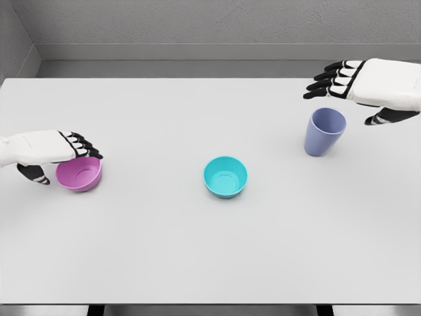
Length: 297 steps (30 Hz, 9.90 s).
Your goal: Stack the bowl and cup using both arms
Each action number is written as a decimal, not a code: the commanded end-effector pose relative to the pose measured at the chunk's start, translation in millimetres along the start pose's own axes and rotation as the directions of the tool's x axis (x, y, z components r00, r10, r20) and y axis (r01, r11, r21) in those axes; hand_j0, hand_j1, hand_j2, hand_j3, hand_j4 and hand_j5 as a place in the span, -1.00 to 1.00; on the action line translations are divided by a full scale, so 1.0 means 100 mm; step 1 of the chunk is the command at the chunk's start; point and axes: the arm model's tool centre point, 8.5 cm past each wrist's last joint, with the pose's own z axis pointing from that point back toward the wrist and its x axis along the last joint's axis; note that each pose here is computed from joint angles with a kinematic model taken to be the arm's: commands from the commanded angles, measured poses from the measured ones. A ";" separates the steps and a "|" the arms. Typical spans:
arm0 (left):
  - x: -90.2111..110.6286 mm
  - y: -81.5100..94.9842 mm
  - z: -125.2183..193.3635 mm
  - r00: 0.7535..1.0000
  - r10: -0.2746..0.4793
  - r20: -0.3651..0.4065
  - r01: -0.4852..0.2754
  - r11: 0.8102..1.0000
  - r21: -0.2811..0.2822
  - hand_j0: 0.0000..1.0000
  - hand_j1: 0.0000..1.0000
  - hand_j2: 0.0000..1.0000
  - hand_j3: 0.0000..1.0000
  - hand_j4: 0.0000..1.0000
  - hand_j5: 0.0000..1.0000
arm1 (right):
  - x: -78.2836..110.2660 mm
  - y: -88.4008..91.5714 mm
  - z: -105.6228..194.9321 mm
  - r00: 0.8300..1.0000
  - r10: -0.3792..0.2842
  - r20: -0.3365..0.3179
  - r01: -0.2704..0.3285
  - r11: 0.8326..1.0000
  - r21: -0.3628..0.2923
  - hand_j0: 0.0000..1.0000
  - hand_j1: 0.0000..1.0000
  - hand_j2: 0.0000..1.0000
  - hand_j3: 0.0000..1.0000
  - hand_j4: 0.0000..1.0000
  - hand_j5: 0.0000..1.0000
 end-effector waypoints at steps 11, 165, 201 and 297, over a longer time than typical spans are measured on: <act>-0.02 -0.08 -0.13 1.000 0.008 -0.011 -0.009 1.000 -0.014 1.00 1.00 1.00 1.00 1.00 1.00 | 0.06 0.16 -0.24 0.998 -0.041 0.052 0.040 0.999 0.019 1.00 1.00 1.00 1.00 1.00 1.00; 1.99 1.62 -1.44 0.804 -0.397 0.444 0.258 0.904 0.341 0.49 0.49 0.49 0.49 0.49 0.49 | -0.55 0.73 -0.52 0.980 -0.174 -0.098 0.186 0.975 0.120 1.00 1.00 1.00 1.00 1.00 1.00; 1.90 1.51 -1.63 0.824 -0.359 0.438 0.255 0.926 0.278 1.00 1.00 1.00 1.00 1.00 1.00 | -0.51 0.76 -0.58 0.982 -0.172 -0.083 0.182 0.974 0.139 1.00 1.00 1.00 1.00 1.00 1.00; 0.37 0.81 -0.19 0.976 -0.014 0.218 -0.021 0.987 0.160 1.00 1.00 1.00 1.00 1.00 1.00 | -0.67 1.09 -0.77 0.964 -0.230 -0.135 0.254 0.947 0.195 0.64 0.64 0.64 0.64 0.64 0.64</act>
